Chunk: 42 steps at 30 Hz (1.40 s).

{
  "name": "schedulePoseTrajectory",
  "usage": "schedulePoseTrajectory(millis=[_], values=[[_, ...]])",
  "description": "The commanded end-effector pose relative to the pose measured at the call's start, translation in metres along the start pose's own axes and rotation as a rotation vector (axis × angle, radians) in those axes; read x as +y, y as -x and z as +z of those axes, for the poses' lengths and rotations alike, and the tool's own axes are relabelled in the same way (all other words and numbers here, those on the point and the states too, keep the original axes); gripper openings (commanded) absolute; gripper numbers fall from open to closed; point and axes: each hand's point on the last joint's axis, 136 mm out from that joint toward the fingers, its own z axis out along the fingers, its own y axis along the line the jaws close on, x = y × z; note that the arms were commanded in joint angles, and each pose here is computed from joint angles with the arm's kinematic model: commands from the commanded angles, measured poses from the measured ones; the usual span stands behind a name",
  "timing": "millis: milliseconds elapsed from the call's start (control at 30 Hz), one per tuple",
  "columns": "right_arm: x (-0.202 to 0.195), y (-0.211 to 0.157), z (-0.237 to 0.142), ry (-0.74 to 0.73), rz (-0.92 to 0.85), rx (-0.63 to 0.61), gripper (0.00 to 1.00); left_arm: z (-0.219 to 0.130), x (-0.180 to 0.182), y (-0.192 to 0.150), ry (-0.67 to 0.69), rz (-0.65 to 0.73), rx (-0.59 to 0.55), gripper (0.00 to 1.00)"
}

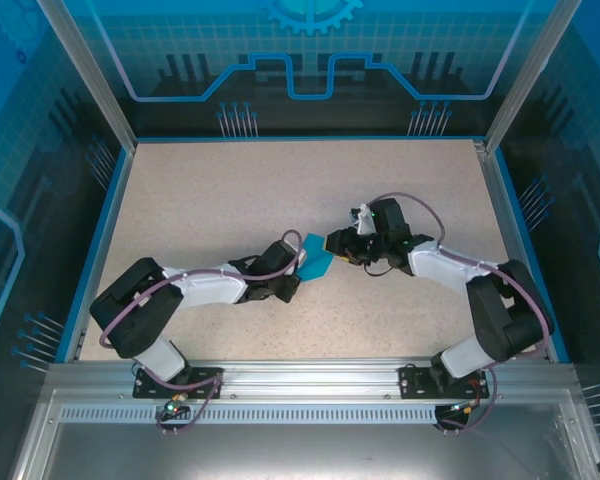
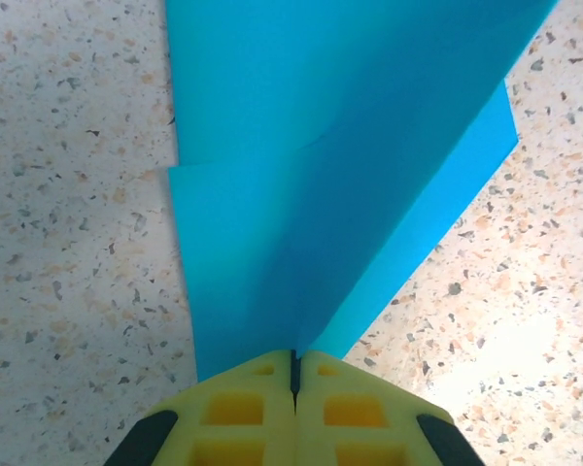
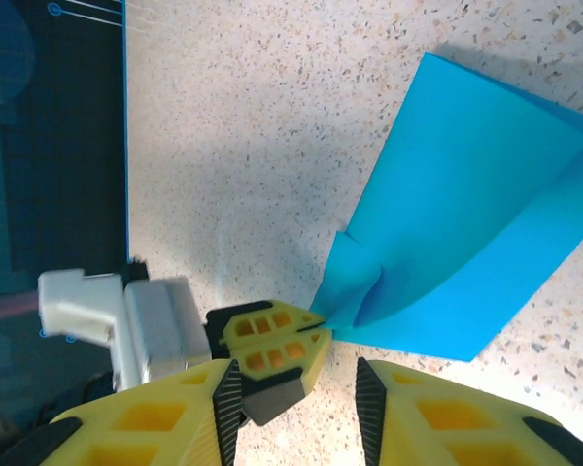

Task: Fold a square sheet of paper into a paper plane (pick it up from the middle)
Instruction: Fourth fold the wing at the center of the table.

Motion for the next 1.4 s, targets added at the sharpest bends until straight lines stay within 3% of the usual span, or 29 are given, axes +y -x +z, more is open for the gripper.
schedulePoseTrajectory(millis=[0,300,600,967,1367], values=[[-0.007,-0.008,-0.006,-0.022,-0.015,0.008,0.39,-0.01,-0.015,0.006,-0.14,-0.058,-0.024,0.03],[0.0,-0.027,0.022,-0.004,-0.042,0.069,0.32,-0.012,-0.014,0.006,-0.322,-0.187,-0.002,0.03],[0.013,-0.031,0.061,0.021,-0.057,0.127,0.19,-0.008,-0.008,0.001,-0.405,-0.281,0.029,0.03],[0.004,-0.016,0.09,0.012,0.003,0.108,0.15,-0.004,0.0,0.002,-0.436,-0.351,0.054,0.03],[-0.01,-0.007,0.097,-0.024,0.042,0.089,0.15,0.001,0.001,0.005,-0.486,-0.39,0.083,0.03]])
